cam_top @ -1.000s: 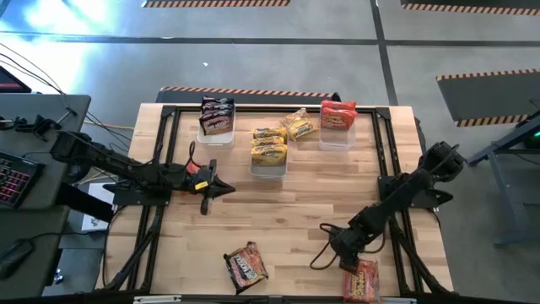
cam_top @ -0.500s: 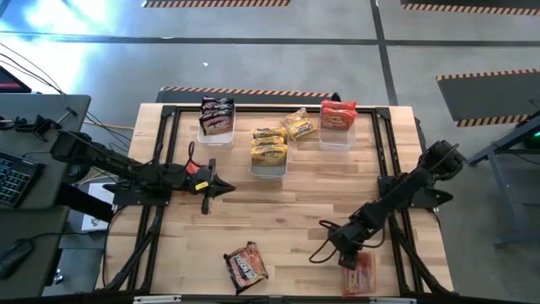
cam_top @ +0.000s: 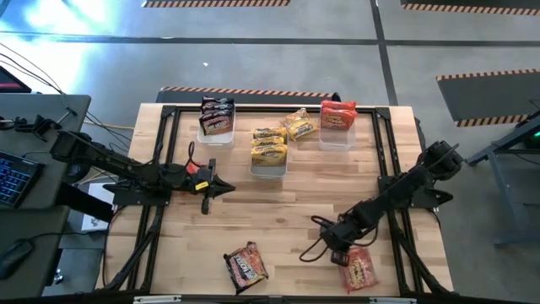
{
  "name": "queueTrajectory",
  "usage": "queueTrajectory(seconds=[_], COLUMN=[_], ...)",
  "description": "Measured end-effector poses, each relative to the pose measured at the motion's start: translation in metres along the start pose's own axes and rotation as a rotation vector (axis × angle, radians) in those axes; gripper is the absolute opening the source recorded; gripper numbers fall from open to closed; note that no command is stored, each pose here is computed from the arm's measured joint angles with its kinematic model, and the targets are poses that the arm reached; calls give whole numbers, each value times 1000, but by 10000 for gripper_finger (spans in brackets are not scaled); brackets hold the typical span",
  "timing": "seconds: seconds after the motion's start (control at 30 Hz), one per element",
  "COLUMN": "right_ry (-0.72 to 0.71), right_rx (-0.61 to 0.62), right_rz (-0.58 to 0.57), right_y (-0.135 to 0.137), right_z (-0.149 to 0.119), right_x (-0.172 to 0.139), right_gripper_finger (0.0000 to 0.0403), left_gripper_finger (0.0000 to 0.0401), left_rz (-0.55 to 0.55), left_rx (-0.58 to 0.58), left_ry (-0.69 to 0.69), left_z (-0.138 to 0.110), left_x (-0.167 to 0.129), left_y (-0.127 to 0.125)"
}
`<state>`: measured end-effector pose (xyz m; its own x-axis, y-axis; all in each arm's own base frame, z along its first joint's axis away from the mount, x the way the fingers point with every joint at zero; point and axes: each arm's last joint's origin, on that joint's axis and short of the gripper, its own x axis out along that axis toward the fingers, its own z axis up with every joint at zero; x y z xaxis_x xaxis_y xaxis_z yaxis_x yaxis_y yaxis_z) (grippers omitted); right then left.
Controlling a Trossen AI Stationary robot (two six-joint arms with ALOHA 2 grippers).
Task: Sort Maruchan noodles
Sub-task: Put the bottom orange noodle pack into the transparent bin
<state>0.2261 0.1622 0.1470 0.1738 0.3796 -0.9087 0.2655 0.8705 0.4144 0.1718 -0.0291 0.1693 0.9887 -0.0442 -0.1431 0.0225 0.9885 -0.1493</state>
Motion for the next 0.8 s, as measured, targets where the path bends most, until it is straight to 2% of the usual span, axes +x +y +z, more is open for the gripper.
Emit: queueTrajectory(seconds=[0.17,0.37,0.5,0.6,0.7,0.8], right_ry=[50,-9,8,119,252,329], right_rx=[-30,-69,3,53,45,46], right_rz=[-141,-279,-253,-227,-176,-144], right_y=[20,45,46,43,45,50], right_z=[-1,-4,-8,-17,-32,-45], right_x=[-25,-56,-52,-40,-29,-24], right_gripper_finger=[1,0,8,38,65,71], left_gripper_finger=[0,0,0,0,0,0], left_rz=[1,7,7,0,-10,-17], left_rx=[0,0,-9,-8,-6,-4], left_ry=[0,-1,-1,0,2,5], left_z=[0,0,0,0,-1,-1], left_x=[0,0,0,0,0,-1], left_y=[0,0,0,-1,-3,-4])
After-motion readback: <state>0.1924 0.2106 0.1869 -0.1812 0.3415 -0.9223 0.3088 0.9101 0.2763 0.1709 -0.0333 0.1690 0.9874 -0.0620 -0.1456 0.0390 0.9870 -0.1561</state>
